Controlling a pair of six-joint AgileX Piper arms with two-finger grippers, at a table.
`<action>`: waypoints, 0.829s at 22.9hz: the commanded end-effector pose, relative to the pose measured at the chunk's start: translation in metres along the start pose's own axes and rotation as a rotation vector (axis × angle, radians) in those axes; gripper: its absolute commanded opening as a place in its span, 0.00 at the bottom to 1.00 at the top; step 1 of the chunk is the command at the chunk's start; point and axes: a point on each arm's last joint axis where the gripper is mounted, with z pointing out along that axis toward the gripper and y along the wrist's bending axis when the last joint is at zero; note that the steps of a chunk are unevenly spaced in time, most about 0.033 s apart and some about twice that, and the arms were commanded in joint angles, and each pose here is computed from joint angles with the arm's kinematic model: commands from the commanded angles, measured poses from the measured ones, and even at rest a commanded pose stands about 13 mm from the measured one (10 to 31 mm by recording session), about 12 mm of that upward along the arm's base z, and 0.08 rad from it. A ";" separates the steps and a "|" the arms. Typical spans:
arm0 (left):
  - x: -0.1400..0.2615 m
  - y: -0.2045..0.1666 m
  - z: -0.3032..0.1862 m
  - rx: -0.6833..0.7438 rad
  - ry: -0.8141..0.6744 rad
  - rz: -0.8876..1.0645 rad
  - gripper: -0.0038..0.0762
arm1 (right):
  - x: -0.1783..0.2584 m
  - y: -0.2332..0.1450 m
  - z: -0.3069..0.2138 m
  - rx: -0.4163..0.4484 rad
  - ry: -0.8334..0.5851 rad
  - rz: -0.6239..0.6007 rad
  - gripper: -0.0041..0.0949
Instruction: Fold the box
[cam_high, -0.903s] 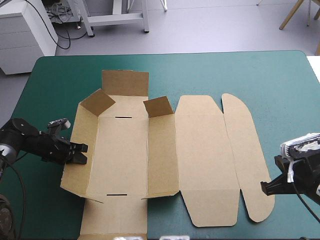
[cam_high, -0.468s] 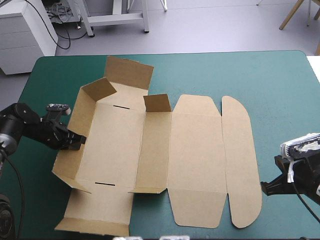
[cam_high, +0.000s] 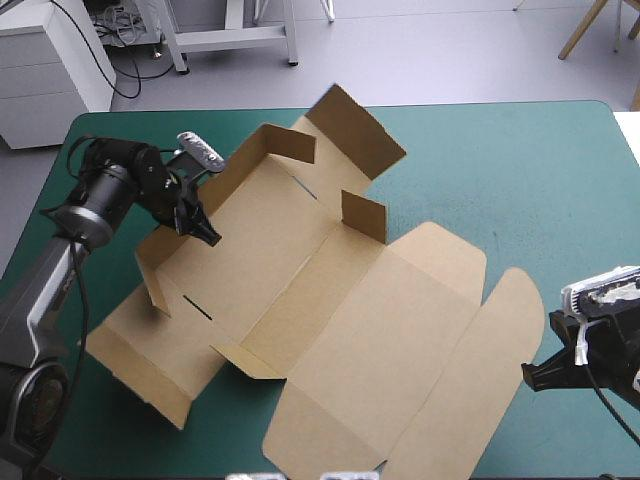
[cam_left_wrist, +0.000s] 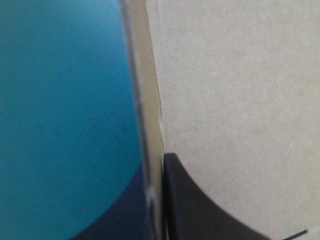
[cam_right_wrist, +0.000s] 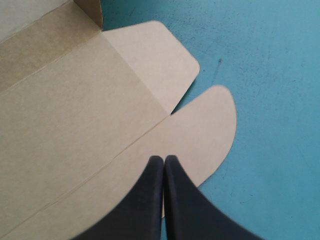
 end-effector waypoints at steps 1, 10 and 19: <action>-0.044 -0.012 -0.029 -0.144 -0.153 0.153 0.04 | -0.009 -0.002 -0.003 0.016 -0.072 -0.006 0.02; -0.088 -0.045 -0.032 -0.376 -0.193 0.439 0.04 | -0.009 -0.002 -0.003 0.016 -0.072 -0.006 0.02; -0.090 -0.146 -0.012 -0.487 -0.239 0.803 0.04 | -0.008 0.000 -0.001 0.003 -0.066 0.000 0.02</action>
